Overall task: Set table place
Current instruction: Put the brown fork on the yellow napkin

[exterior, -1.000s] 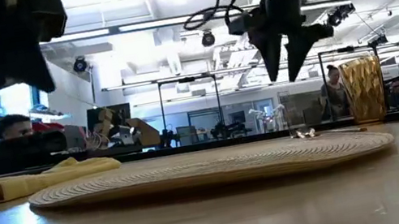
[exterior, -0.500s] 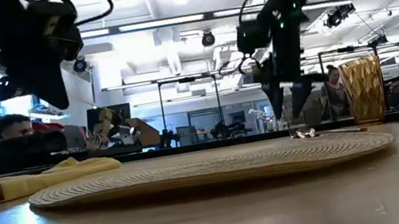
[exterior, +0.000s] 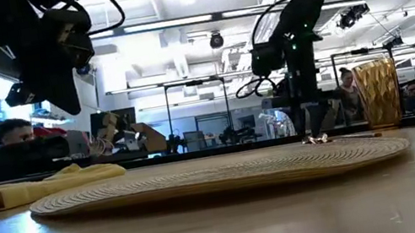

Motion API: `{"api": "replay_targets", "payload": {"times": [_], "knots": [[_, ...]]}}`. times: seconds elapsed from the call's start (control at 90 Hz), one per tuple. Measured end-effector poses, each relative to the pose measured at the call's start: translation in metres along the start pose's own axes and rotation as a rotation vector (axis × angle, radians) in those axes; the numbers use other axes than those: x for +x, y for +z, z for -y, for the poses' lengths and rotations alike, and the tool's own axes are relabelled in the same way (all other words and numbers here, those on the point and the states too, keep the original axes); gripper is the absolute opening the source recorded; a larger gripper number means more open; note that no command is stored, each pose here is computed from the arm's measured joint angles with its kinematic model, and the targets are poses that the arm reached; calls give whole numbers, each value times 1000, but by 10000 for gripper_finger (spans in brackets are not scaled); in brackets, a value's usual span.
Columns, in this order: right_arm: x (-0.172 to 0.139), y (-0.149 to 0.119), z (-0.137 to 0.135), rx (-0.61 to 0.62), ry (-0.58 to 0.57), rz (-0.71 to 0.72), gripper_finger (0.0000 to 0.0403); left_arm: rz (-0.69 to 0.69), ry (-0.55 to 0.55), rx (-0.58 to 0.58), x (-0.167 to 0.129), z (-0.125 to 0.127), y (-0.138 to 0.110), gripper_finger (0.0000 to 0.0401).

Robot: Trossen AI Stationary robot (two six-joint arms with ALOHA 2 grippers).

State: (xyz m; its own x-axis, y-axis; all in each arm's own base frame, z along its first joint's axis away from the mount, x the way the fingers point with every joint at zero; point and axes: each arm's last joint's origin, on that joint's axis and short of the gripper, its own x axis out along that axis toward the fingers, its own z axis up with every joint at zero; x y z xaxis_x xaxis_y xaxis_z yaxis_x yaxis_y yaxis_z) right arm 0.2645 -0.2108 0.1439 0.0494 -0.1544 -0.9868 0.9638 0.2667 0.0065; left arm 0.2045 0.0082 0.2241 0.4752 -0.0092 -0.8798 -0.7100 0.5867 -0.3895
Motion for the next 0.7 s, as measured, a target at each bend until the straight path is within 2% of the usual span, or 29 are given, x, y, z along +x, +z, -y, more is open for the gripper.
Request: {"api": "replay_targets", "payload": {"times": [0.167,0.389,0.578,0.7], "knots": [[9,1,-2,15,27,-41,106,-6,-11,20,-1,-2,2,0],[11,1,-4,28,70,-59,10,36,-45,102,-24,8,15,0],[2,1,-8,35,95,-98,1,150,-147,177,-62,24,35,0],[-24,2,-27,27,205,-68,0,244,-208,244,-92,32,45,0]]}}
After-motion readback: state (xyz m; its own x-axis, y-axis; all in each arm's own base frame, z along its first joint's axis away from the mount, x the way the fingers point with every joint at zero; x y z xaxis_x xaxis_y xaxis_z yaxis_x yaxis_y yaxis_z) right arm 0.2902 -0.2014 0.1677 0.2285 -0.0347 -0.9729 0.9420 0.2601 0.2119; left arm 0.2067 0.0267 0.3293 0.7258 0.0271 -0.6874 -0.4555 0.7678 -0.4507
